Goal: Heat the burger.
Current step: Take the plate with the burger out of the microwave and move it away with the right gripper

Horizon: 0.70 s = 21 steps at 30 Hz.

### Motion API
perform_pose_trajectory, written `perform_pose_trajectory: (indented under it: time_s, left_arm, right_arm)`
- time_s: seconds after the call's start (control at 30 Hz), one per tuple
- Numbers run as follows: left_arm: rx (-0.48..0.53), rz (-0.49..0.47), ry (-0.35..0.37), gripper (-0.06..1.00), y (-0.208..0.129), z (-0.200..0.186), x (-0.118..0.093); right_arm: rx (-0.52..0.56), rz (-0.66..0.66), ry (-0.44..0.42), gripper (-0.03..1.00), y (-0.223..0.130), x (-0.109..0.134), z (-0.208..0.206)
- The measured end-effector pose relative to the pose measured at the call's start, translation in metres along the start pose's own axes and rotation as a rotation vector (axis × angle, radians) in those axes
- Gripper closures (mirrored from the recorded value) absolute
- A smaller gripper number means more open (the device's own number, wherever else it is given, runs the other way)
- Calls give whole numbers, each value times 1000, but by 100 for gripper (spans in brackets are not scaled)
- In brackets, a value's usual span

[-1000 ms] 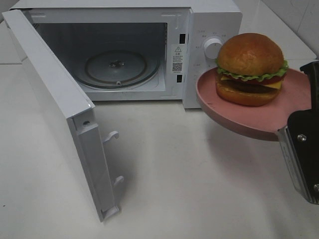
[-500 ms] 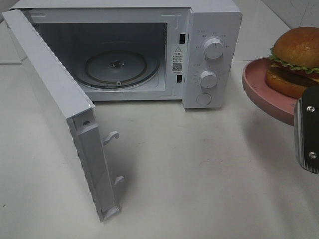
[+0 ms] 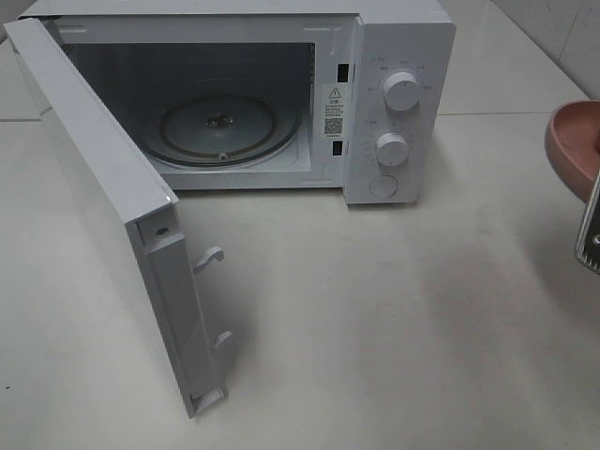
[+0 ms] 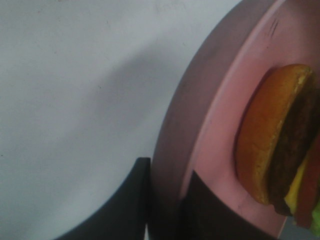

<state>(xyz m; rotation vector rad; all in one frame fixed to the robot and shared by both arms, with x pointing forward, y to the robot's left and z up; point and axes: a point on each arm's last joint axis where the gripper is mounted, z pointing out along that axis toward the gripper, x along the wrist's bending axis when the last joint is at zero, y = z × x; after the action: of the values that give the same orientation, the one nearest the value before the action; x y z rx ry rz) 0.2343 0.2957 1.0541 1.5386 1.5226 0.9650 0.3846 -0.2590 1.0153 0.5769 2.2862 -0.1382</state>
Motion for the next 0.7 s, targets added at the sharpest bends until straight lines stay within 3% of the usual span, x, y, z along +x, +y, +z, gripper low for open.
perform_pose_trajectory:
  time_s: [0.07,0.7]
  left_arm:
    - [0,0,0,-3,0,0,0]
    - [0,0,0,-3,0,0,0]
  right_arm:
    - [54,75,-23,84,-5,-2,0]
    - [251,295,-66,84,-24,-3,-3]
